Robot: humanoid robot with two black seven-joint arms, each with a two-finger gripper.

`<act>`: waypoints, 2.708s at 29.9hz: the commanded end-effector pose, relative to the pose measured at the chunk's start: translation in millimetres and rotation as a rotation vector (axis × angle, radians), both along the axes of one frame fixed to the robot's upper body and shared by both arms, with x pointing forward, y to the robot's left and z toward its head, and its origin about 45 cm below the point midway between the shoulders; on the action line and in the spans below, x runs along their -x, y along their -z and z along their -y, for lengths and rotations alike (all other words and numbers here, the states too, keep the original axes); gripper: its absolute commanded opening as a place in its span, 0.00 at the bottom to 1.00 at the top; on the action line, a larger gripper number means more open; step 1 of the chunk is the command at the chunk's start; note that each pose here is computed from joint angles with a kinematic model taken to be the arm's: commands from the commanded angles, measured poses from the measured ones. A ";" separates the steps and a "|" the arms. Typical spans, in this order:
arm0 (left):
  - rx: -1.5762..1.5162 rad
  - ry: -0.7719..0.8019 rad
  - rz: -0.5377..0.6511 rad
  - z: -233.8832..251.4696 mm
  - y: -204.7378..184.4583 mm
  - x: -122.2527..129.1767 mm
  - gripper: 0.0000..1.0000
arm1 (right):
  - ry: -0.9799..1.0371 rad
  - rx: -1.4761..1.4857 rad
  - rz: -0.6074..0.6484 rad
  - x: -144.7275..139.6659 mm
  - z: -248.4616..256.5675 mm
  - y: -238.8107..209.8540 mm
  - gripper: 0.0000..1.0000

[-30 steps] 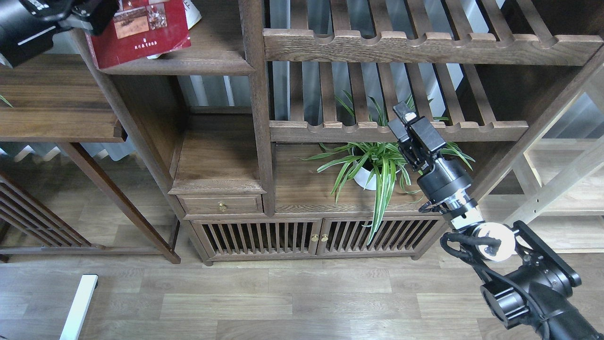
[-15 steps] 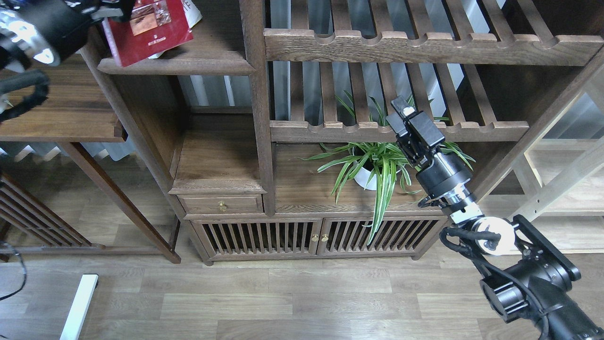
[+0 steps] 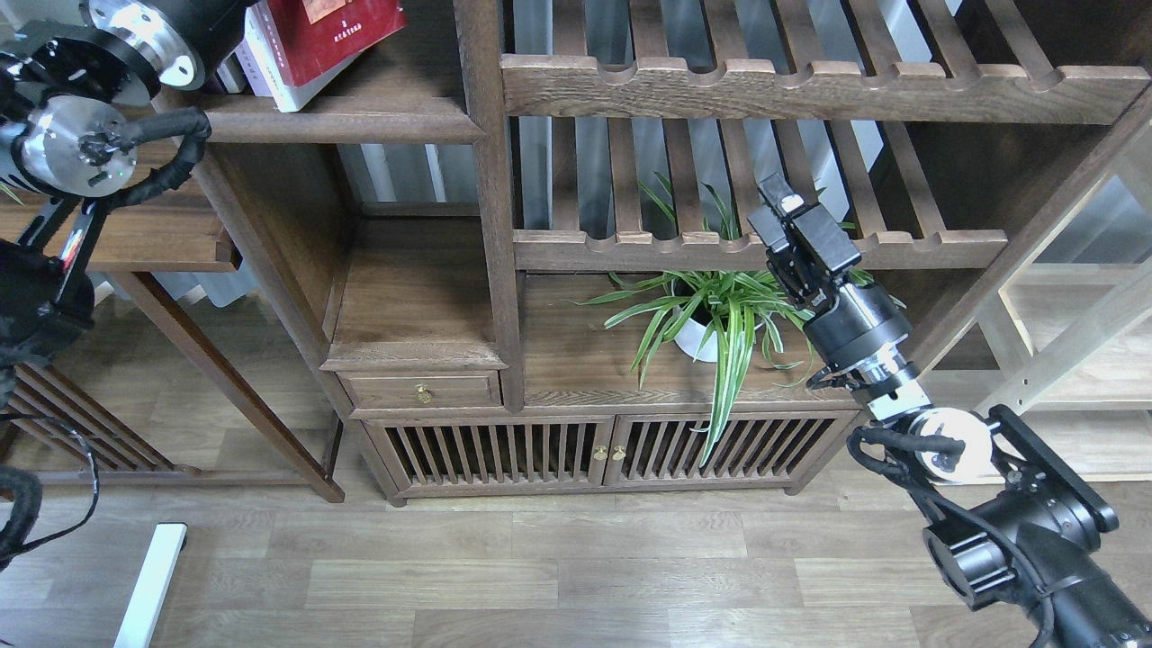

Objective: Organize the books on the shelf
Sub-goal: 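Raise the red book with the left gripper onto the upper shelf, then hold the left gripper at the upper shelf while setting the red book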

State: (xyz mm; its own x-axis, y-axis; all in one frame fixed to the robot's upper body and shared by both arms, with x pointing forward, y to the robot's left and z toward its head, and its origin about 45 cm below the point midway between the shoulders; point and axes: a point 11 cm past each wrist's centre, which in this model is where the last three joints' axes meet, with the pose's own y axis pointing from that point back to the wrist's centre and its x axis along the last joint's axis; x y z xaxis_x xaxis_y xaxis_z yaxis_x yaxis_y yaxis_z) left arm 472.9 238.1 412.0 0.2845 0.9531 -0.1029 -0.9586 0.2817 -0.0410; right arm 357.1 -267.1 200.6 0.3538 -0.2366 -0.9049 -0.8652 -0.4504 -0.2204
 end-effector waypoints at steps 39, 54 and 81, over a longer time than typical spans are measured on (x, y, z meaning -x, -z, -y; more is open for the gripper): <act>-0.008 -0.132 0.014 10.3 27.1 -41.4 0.05 | -0.001 -0.007 -0.007 2.3 -1.7 2.7 0.78; -0.003 -0.162 0.037 2.1 35.2 -43.8 0.10 | -0.006 -0.009 -0.011 2.9 -3.7 3.9 0.78; -0.047 -0.199 0.082 8.4 14.6 -44.5 0.49 | -0.006 0.000 -0.011 3.3 -0.9 3.6 0.78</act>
State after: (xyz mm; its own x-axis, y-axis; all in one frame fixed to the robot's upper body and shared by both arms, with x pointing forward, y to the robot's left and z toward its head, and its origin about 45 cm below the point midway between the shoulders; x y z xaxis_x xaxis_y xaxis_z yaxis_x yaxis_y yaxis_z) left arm 516.7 233.3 386.7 0.0866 0.9954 -0.0411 -0.9924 0.0826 -0.0915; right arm 353.4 -265.8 196.4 0.3440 -0.2335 -0.9095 -0.8653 -0.4549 -0.2105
